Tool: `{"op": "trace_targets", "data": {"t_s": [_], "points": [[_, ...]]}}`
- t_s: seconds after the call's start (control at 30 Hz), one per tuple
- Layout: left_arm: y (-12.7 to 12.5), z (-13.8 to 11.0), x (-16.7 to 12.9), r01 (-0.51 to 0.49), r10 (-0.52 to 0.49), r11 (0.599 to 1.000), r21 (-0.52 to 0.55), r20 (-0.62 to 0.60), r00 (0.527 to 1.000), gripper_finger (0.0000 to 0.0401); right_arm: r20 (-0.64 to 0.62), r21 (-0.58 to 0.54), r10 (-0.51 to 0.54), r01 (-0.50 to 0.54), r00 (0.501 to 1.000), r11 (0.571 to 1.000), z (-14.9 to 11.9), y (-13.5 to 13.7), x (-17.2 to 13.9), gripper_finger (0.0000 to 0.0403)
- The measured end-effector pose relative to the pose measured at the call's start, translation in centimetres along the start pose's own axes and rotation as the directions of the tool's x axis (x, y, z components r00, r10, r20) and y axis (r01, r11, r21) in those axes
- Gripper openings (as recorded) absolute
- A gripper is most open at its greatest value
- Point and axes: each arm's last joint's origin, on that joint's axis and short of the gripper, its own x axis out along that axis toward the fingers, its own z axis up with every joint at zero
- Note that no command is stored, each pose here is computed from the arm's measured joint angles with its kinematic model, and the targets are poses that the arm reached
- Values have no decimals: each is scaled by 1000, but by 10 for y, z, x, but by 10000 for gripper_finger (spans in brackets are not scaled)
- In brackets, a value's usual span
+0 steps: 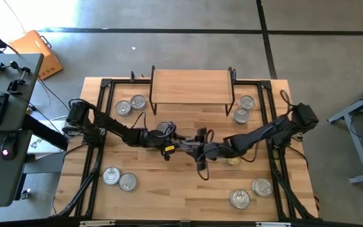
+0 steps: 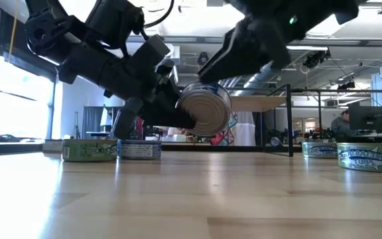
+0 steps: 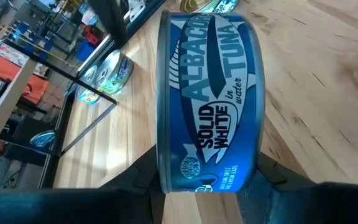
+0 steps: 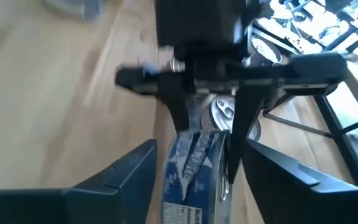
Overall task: Stack canned seafood by type on shelf
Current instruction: Put the blue tuna can on the shelf
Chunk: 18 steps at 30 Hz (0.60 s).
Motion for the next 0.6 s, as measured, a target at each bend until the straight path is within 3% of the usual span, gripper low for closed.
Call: {"op": "trace_targets", "data": {"t_s": [0.23, 0.37, 0.5, 0.6], "points": [[1, 0, 0, -13, 13, 1000, -2, -10, 1000, 129, -127, -70, -186, 178, 974, 981, -7, 8, 23, 236], [0, 0, 0, -1, 0, 999, -43, -7, 1000, 134, -129, -36, -158, 155, 979, 987, -4, 9, 23, 202], [-1, -2, 0, 4, -7, 997, -77, -35, 999, 156, -152, -8, -132, 132, 980, 991, 2, 13, 18, 124], [-1, -5, -2, -35, 26, 997, -74, -121, 992, 177, -195, 2, -112, 115, 974, 993, 12, 14, 6, 121]]}}
